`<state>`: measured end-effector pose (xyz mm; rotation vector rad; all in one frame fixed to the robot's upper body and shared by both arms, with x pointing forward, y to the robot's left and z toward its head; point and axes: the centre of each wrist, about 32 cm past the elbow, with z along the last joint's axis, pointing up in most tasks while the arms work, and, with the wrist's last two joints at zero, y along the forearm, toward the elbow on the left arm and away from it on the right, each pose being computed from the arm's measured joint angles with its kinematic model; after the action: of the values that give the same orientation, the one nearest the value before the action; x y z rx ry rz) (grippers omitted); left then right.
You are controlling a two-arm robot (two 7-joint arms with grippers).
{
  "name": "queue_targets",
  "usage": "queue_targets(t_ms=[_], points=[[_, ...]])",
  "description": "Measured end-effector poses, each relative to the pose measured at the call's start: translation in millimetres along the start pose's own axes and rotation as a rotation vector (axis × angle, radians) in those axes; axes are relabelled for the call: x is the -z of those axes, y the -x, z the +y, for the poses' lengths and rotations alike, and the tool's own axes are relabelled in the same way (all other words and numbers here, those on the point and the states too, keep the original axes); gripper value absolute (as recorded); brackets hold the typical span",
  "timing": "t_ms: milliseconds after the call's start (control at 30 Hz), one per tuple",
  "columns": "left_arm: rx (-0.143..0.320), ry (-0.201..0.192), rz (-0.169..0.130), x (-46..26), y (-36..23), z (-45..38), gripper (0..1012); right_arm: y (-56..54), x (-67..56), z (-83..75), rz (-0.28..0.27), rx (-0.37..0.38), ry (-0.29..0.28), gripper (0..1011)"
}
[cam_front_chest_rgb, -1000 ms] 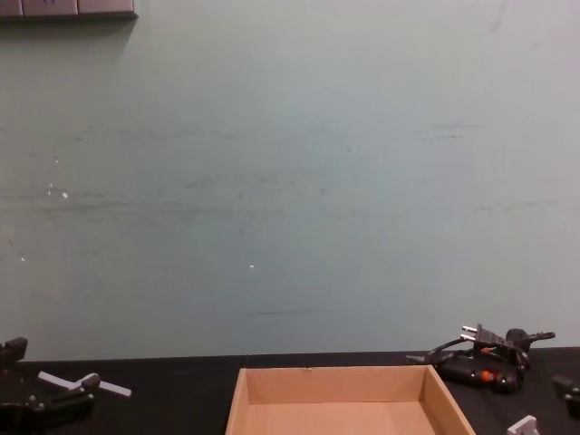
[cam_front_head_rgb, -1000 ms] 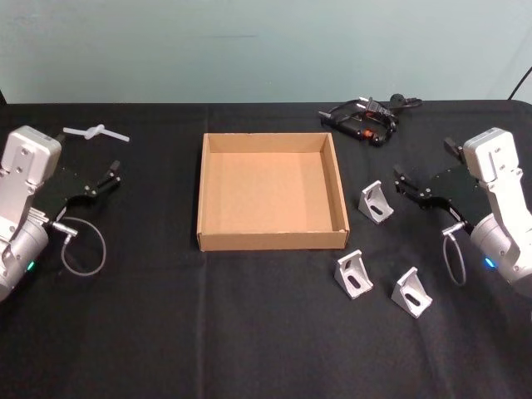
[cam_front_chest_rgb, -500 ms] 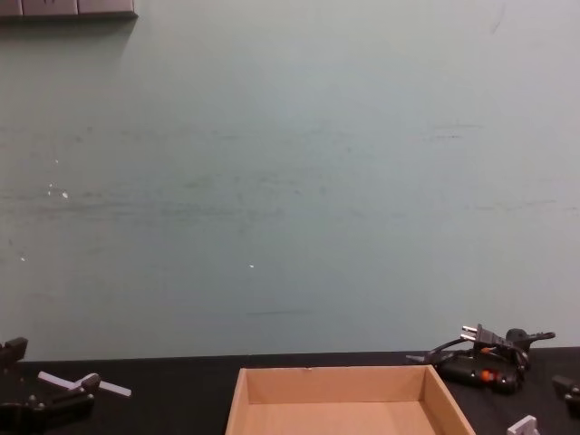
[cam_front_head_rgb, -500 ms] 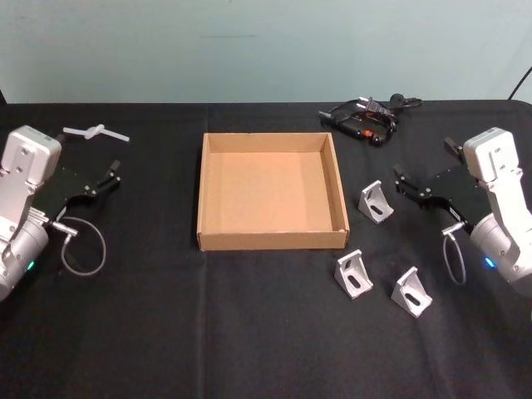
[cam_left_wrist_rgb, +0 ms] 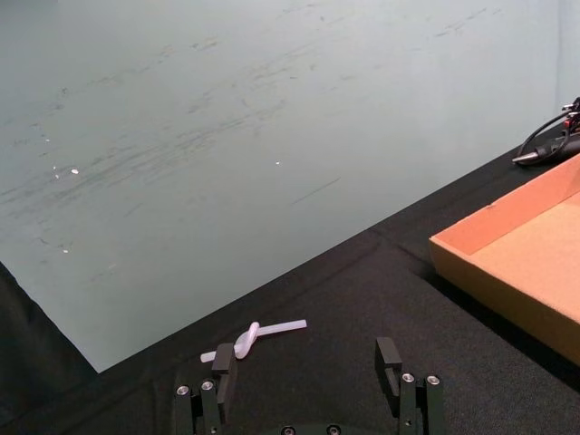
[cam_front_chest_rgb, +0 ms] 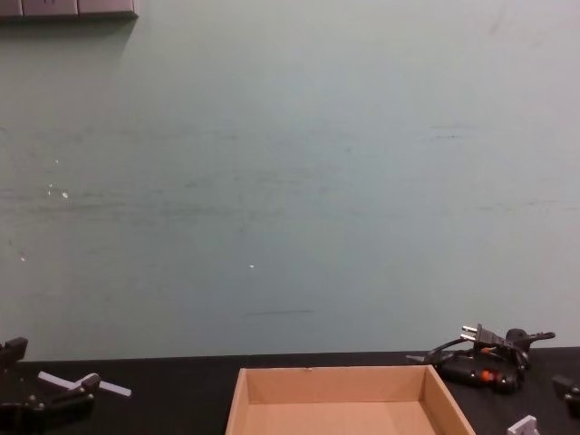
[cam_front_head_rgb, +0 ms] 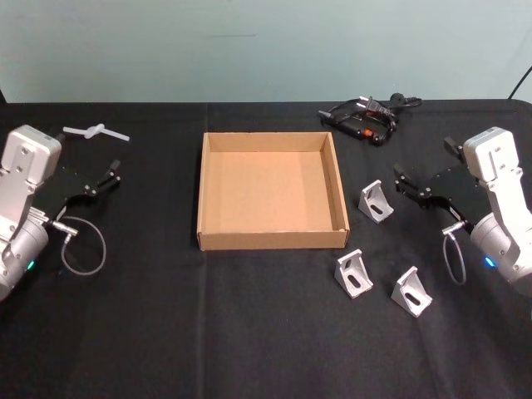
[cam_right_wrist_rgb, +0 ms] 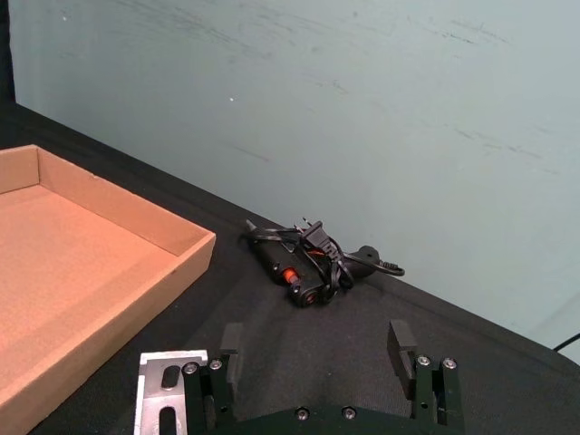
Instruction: Use one hand to pick up the angle iron from the table and place it into the box.
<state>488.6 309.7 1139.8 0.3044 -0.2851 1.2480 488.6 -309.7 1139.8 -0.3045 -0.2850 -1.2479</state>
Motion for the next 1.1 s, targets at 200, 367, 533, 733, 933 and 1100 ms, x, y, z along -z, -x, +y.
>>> queue_targets(t_ms=[200,367,533,733,933,1100], points=[[0.000,0.000,0.000,0.0,0.0,0.0,1005,-1.3,-0.3,-2.1,0.000,0.001,-0.009,1003],[0.000,0.000,0.000,0.0,0.0,0.0,1005,-3.1,-2.7,-10.9,0.020,-0.015,-0.027,1003],[0.000,0.000,0.000,0.0,0.0,0.0,1005,-3.9,-7.2,-19.1,0.056,-0.051,-0.037,1003],[0.000,0.000,0.000,0.0,0.0,0.0,1005,-7.9,-17.4,-24.9,0.141,-0.145,0.039,1003],[0.000,0.000,0.000,0.0,0.0,0.0,1005,-16.5,-32.5,-17.9,0.190,-0.259,0.160,1003],[0.000,0.000,0.000,0.0,0.0,0.0,1005,-21.1,-42.6,-9.6,0.197,-0.323,0.216,1003]])
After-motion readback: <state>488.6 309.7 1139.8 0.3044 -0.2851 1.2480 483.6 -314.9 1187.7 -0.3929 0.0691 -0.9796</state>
